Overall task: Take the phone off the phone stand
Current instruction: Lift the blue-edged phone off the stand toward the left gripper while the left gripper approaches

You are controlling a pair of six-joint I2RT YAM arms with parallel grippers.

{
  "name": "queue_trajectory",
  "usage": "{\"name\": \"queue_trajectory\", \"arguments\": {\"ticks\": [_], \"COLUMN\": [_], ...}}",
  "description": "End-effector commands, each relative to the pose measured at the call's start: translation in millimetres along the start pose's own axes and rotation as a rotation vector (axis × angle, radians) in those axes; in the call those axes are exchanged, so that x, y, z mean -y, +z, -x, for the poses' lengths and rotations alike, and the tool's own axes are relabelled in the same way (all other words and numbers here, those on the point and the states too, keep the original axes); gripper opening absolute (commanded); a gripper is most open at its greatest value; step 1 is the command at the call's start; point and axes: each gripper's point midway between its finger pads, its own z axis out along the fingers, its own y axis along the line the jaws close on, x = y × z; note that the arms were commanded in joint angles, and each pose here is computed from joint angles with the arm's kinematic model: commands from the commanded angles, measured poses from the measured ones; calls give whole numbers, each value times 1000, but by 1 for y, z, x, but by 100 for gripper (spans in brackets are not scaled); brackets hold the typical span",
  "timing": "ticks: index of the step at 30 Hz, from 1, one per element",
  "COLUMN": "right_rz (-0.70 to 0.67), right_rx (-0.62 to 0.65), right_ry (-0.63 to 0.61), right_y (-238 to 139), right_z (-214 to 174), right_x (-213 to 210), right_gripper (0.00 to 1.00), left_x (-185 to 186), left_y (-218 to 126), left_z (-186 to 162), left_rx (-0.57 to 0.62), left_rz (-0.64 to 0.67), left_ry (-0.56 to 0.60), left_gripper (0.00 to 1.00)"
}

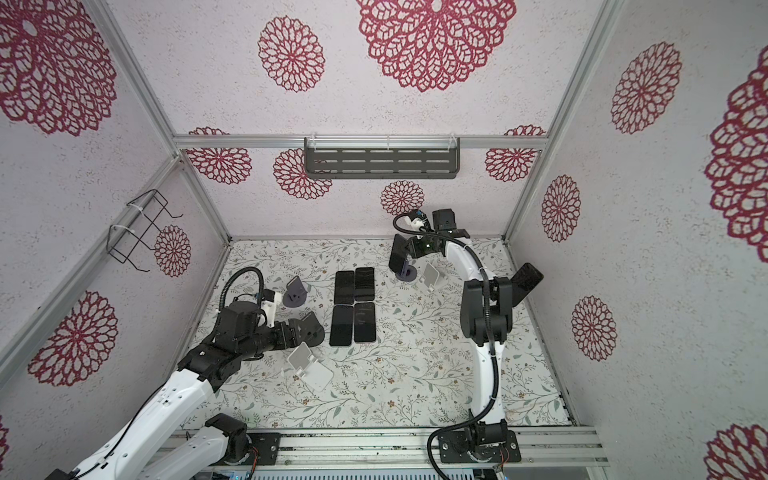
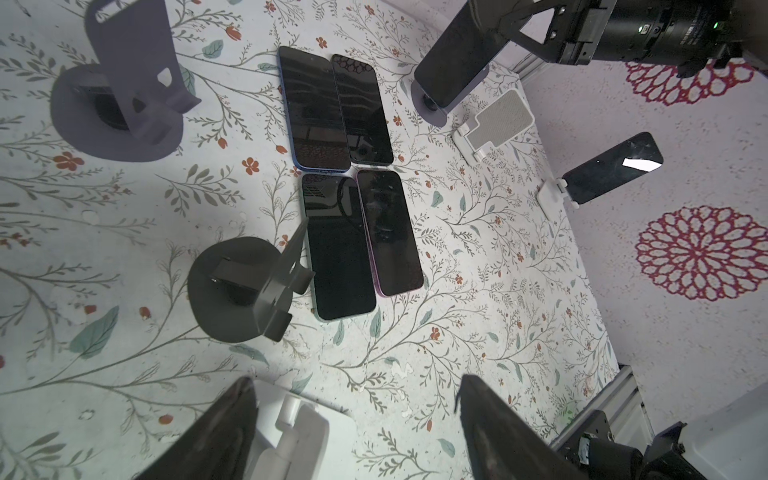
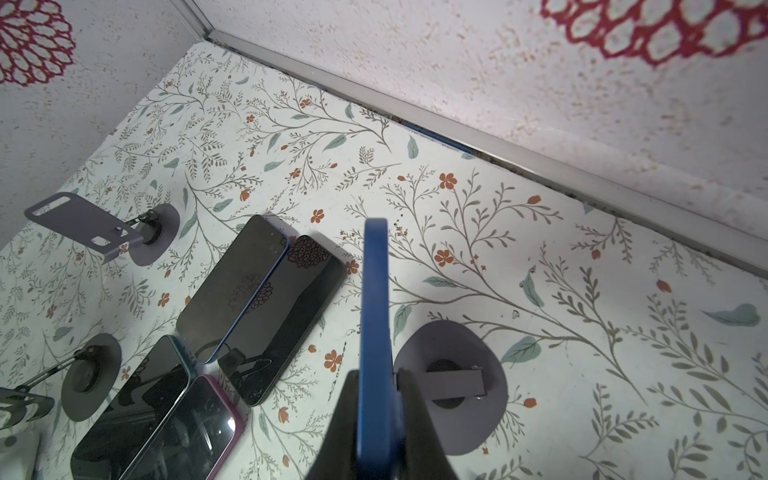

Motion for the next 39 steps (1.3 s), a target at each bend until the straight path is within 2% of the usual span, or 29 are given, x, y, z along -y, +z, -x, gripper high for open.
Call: {"name": "queue_trajectory", "arguments": {"ticks": [1,7,11,14,19,24,27,30,39], "right_rz": [18,34,126,235,379,507,574,627,777], "right_rx": [139,172,169,172,151,92,53,17,-22], "right_ry": [-110,-125,-121,-130,-154,-212,-236,-254,-349], "right_y": [-61,-100,-125,-144,-172,-185,-186,-185,-188], "right_z": [57,67,56,39,9,-20,-36,-49,-64], "right_x": [-34,-61,-96,-128,-178,-215,-227,-236,-268], "right_gripper": [0,0,0,0,0,0,0,0,0], "left_x": [12,24,45,71,120,155,168,178,192], "left_y": [-6,-11,-16,-18,-21,-13,0,11,38], "left_z": [19,30,40,47,54,57,48,41,41], "left_rx": [45,60,57,45,8,-51,-83,-128,-143], "left_rz": [-22,-46,-127,-238,-495,-684,-757,-837,-907], "left_ry": [32,86,181,296,481,564,642,662,704], "left_gripper": [80,80,80,77,73,66,64,62,56]}}
